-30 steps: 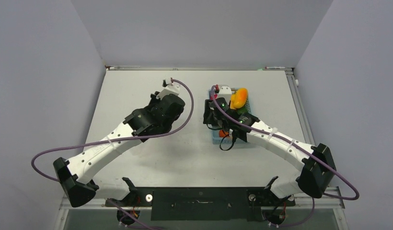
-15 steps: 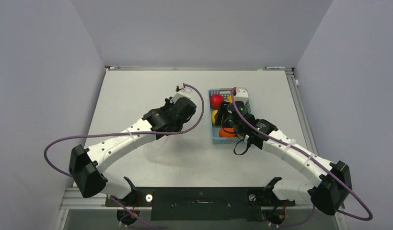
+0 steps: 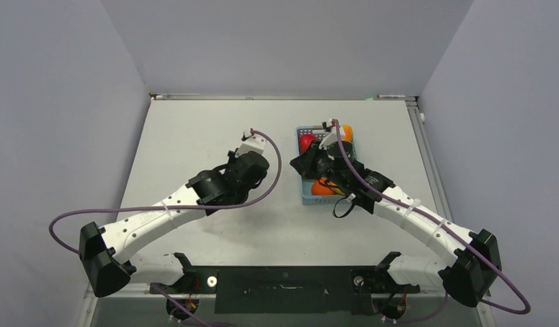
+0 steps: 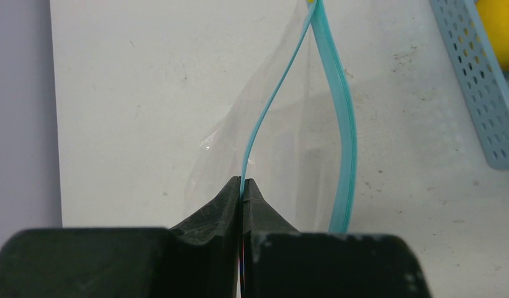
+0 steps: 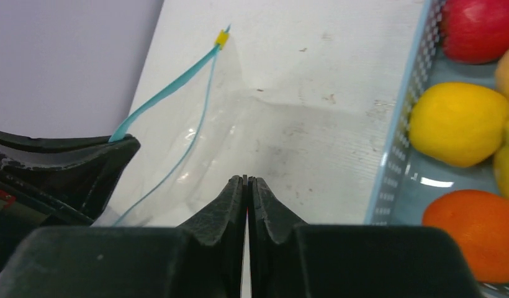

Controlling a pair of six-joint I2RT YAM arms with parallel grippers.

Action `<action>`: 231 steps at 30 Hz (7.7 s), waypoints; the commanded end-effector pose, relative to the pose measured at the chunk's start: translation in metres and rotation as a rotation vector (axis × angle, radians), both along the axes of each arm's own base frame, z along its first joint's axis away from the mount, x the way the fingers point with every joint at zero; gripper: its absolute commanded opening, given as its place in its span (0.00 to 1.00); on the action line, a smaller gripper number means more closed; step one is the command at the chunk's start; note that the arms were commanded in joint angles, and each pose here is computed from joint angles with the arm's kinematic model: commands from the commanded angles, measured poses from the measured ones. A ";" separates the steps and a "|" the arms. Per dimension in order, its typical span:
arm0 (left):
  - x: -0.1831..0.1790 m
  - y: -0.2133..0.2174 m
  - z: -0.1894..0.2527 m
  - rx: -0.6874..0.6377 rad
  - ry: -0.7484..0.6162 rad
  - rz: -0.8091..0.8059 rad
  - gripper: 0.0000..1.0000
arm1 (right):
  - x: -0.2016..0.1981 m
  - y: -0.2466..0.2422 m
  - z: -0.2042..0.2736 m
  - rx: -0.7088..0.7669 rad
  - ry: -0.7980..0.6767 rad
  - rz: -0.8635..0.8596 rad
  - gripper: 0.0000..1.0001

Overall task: Place the food in the zip-top bag and seal the zipper
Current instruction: Open the zipper of the food storage bag at the center of the board, then pick up the fake fruit from the bin, then place the fake fruit in the zipper food storage bag.

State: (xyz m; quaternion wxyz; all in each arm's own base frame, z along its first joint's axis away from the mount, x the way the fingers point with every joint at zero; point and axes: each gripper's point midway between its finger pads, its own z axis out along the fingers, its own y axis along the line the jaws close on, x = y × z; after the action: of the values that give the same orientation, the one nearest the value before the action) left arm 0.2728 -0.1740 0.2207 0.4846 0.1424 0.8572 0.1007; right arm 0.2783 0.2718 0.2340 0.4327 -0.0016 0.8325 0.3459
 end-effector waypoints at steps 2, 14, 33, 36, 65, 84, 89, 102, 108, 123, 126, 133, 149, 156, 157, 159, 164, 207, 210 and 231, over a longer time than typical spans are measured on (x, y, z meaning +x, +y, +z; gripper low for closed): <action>-0.006 -0.013 0.018 -0.106 -0.072 -0.026 0.00 | -0.002 0.043 0.026 0.203 -0.006 0.129 0.05; -0.016 -0.017 0.014 -0.052 -0.103 -0.026 0.00 | -0.025 0.104 0.028 0.247 0.026 0.246 0.05; -0.025 -0.017 0.015 0.007 -0.142 -0.026 0.00 | -0.031 0.110 0.039 0.258 0.014 0.238 0.05; -0.025 -0.017 0.015 0.011 -0.142 -0.024 0.00 | -0.034 0.109 0.044 0.267 0.006 0.241 0.05; -0.038 -0.027 0.021 0.007 -0.183 -0.084 0.00 | -0.020 0.135 -0.016 0.209 0.093 0.221 0.12; -0.037 -0.008 0.033 0.111 -0.266 0.005 0.00 | -0.035 0.121 -0.087 0.038 0.236 0.176 0.90; -0.037 -0.007 0.032 0.116 -0.268 0.011 0.00 | -0.039 0.120 -0.092 0.039 0.254 0.183 0.90; -0.036 -0.013 0.022 0.146 -0.243 -0.004 0.00 | -0.040 0.119 -0.041 0.094 0.160 0.223 0.90; -0.035 -0.014 0.020 0.161 -0.242 0.002 0.00 | -0.037 0.101 -0.033 0.038 0.129 0.178 0.90; -0.034 -0.017 0.017 0.172 -0.233 0.002 0.00 | 0.005 -0.004 -0.029 -0.227 0.031 -0.028 0.91; -0.034 -0.017 0.017 0.167 -0.227 -0.002 0.00 | 0.014 -0.031 -0.036 -0.334 0.031 -0.082 0.92; -0.035 -0.018 0.017 0.156 -0.215 -0.014 0.00 | 0.022 -0.076 -0.056 -0.564 0.063 -0.162 0.93; -0.040 -0.021 0.017 0.110 -0.178 -0.046 0.00 | 0.022 -0.103 -0.121 -0.724 0.223 -0.147 0.91; -0.041 -0.023 0.015 0.108 -0.164 -0.052 0.00 | 0.013 -0.104 -0.144 -0.752 0.282 -0.116 0.90; -0.041 -0.023 0.016 0.106 -0.164 -0.052 0.00 | 0.011 -0.104 -0.148 -0.758 0.290 -0.112 0.90; -0.042 -0.022 0.016 0.103 -0.162 -0.053 0.00 | 0.010 -0.105 -0.155 -0.768 0.306 -0.106 0.90; -0.042 -0.022 0.017 0.094 -0.163 -0.053 0.00 | 0.007 -0.104 -0.169 -0.780 0.334 -0.090 0.91; -0.042 -0.023 0.017 0.084 -0.163 -0.053 0.00 | 0.011 -0.033 0.003 -0.212 0.014 0.015 0.41; -0.042 -0.023 0.018 0.079 -0.164 -0.053 0.00 | 0.005 -0.015 0.016 -0.102 -0.002 0.076 0.41; -0.045 -0.022 0.024 0.025 -0.166 -0.057 0.00 | -0.034 0.075 0.030 0.161 0.016 0.340 0.40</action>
State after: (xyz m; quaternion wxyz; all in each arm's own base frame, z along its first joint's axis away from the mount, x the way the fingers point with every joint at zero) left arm 0.2264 -0.1911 0.2244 0.5358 0.1926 0.8099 0.1410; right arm 0.2476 0.3297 0.2457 0.3479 -0.0931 0.8202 0.4445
